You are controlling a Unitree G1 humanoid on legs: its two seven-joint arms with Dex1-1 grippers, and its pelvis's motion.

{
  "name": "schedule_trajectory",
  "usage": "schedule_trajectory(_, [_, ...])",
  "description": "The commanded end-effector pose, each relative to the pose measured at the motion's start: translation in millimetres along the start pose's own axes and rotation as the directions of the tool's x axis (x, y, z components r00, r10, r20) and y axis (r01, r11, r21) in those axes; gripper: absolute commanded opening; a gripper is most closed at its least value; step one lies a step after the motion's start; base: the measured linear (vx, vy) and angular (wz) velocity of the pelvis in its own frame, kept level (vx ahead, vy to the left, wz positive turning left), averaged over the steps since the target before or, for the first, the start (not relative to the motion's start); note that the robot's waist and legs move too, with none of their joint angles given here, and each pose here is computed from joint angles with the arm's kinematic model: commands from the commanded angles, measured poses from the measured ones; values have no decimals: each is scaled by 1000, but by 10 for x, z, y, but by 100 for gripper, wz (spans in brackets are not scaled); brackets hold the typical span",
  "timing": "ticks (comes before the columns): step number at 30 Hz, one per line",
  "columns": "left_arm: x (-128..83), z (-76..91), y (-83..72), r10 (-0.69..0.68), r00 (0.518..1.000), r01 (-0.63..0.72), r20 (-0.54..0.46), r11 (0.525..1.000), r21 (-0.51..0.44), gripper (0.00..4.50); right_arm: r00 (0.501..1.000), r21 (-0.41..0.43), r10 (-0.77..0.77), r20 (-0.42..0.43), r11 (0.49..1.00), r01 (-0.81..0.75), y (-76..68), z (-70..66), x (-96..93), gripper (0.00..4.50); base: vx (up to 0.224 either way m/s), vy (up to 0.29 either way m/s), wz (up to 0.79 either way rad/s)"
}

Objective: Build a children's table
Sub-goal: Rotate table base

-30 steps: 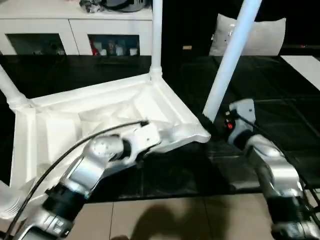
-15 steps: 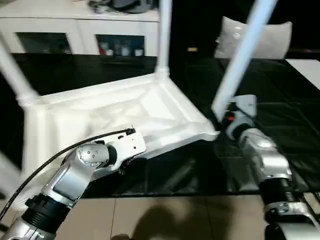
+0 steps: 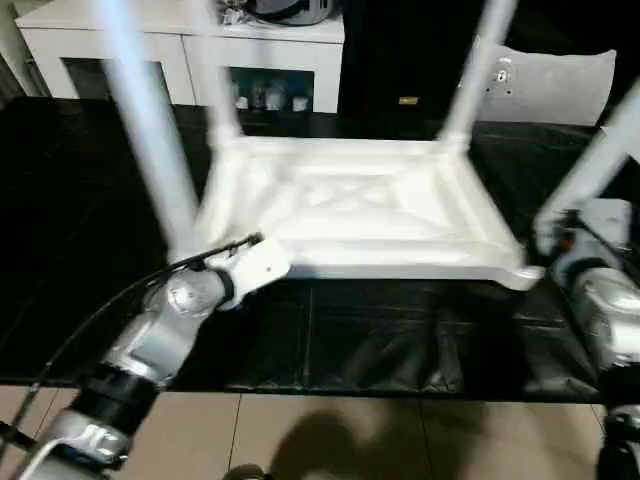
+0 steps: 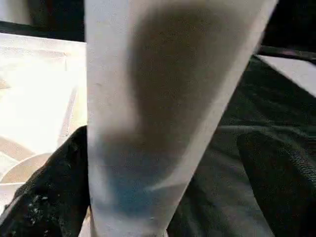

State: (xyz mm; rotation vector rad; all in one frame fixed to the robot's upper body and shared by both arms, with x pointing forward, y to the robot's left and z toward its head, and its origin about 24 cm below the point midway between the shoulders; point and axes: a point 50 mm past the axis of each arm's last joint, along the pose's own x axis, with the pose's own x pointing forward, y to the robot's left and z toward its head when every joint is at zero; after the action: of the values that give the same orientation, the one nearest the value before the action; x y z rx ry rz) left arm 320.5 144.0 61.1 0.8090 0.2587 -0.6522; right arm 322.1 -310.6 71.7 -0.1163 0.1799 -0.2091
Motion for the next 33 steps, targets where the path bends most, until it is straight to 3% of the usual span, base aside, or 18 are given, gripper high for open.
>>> schedule_trajectory(1, [41,102,-15,45,997,-39,67,996,-79,202,1000,12,-10,27,1000,10,-15,20,-7,450,0,0,0])
schedule_trajectory(3, [53,128,-32,63,994,-52,89,992,-116,202,999,13,14,34,1000,-15,24,18,-6,450,0,0,0])
schedule_trajectory(5, [42,151,-73,138,982,-103,132,965,-242,202,996,7,86,38,996,-86,164,-8,-31,450,0,0,0])
schedule_trajectory(7, [14,138,-87,168,977,-123,135,948,-293,202,994,9,101,33,995,-102,215,-26,-53,450,0,0,0])
schedule_trajectory(8, [-33,117,-102,192,972,-138,134,932,-335,230,994,18,102,26,995,-102,251,-44,-81,450,0,0,0])
schedule_trajectory(11, [-179,50,-158,243,962,-165,125,881,-443,239,990,26,127,55,991,-128,343,-60,-192,450,0,0,0])
schedule_trajectory(13, [-300,-21,-192,293,951,-213,96,851,-480,271,987,13,141,75,990,-143,402,-74,-291,450,0,0,0])
schedule_trajectory(18, [-517,-159,-217,410,911,-334,34,784,-523,316,985,28,153,81,987,-156,512,-126,-486,450,0,0,0])
schedule_trajectory(20, [-659,-257,-244,495,869,-419,13,748,-515,323,985,36,160,60,986,-163,625,-202,-625,450,0,0,0])
schedule_trajectory(27, [-774,-392,-232,588,803,-544,-99,654,-526,377,987,68,153,45,985,-156,755,-260,-753,450,0,0,0])
schedule_trajectory(28, [-791,-435,-193,612,779,-582,-139,621,-525,377,981,65,190,38,979,-193,825,-270,-773,450,0,0,0])
schedule_trajectory(29, [-798,-463,-150,628,761,-606,-164,597,-526,405,973,62,231,28,971,-232,893,-280,-784,450,0,0,0])
schedule_trajectory(31, [-760,-473,-38,644,749,-612,-156,583,-534,406,944,60,330,-14,942,-329,1035,-318,-789,450,0,0,0])
schedule_trajectory(33, [-732,-465,14,647,750,-602,-136,584,-545,424,932,65,361,-34,931,-359,1080,-336,-785,450,0,0,0])
